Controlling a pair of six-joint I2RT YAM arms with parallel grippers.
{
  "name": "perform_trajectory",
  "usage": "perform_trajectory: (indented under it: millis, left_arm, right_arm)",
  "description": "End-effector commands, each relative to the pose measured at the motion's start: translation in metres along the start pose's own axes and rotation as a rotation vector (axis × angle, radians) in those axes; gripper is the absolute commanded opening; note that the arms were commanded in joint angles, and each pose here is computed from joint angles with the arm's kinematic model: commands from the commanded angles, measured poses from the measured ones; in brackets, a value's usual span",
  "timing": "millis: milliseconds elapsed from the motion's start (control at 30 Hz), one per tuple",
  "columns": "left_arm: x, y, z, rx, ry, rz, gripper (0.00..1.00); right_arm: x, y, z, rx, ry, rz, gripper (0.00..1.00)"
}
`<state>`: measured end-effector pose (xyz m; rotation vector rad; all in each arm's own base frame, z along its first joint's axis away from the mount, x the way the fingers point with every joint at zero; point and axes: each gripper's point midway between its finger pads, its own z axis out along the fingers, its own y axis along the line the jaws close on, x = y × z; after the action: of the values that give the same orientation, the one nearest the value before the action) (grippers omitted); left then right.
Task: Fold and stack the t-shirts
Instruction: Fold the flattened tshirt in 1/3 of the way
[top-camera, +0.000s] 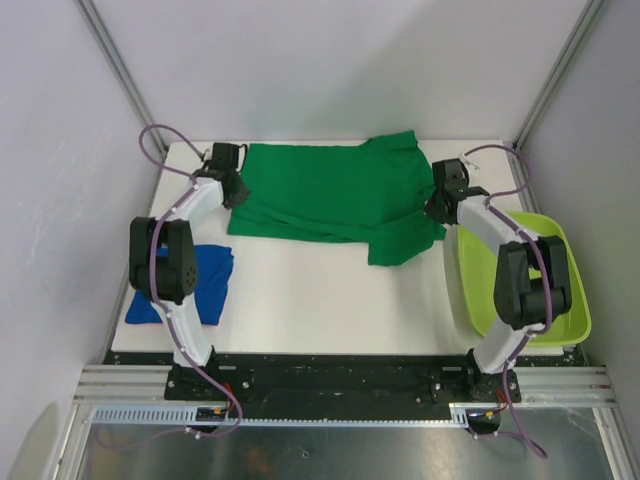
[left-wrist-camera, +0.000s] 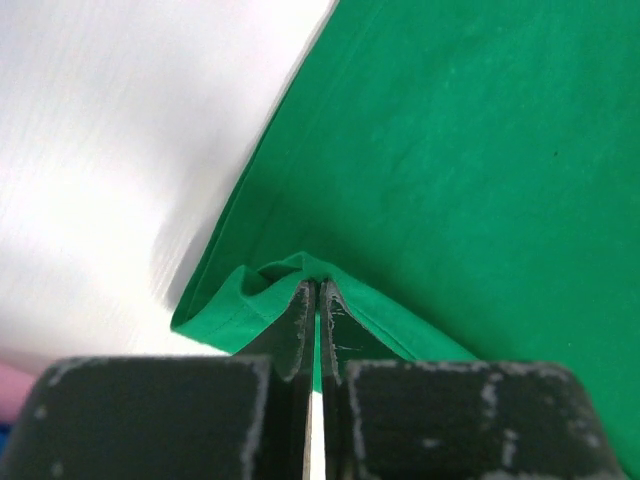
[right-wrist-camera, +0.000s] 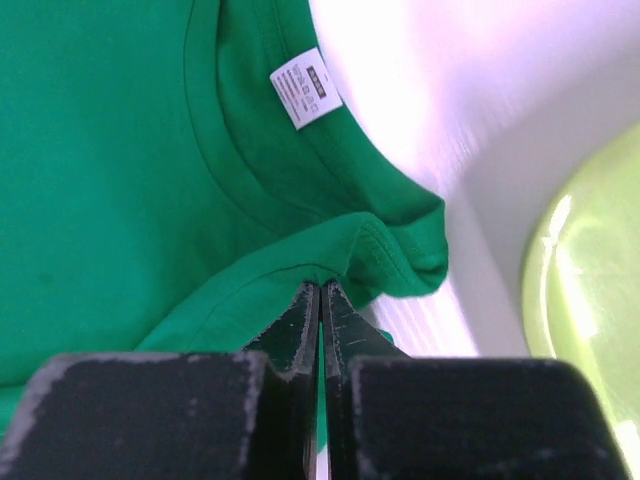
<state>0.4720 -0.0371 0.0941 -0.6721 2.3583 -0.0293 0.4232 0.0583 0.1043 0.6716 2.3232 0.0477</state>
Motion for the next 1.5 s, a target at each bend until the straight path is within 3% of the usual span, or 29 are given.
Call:
perform_trajectory:
  millis: [0, 467, 500, 667, 767, 1100, 1467]
  left_arm:
    - [-0.026, -0.021, 0.006, 0.037, -0.050, 0.034, 0.00]
    - [-0.047, -0.035, 0.026, 0.057, -0.077, 0.052, 0.00]
    - [-0.046, -0.038, 0.030, 0.069, -0.071, 0.054, 0.03]
    - [-0.049, -0.043, 0.037, 0.111, -0.064, 0.049, 0.46]
    - [-0.053, -0.039, 0.034, 0.116, -0.075, 0.046, 0.56]
    - [-0.045, -0.035, 0.055, 0.107, -0.048, 0.084, 0.32]
    - [-0.050, -0.043, 0.076, 0.109, -0.050, 0.083, 0.37]
  right_arm:
    - [-0.034, 0.013, 0.020, -0.037, -0.060, 0.040, 0.00]
    - [-0.048, 0.012, 0.052, -0.056, -0.034, 0.061, 0.00]
    - [-0.047, 0.012, 0.054, -0.057, -0.029, 0.058, 0.00]
    - [-0.044, 0.012, 0.059, -0.058, -0.010, 0.053, 0.00]
    - [-0.043, 0.013, 0.060, -0.062, -0.005, 0.051, 0.00]
    - [-0.044, 0.016, 0.059, -0.074, -0.002, 0.052, 0.00]
    - [-0.046, 0.014, 0.056, -0.068, -0.009, 0.041, 0.00]
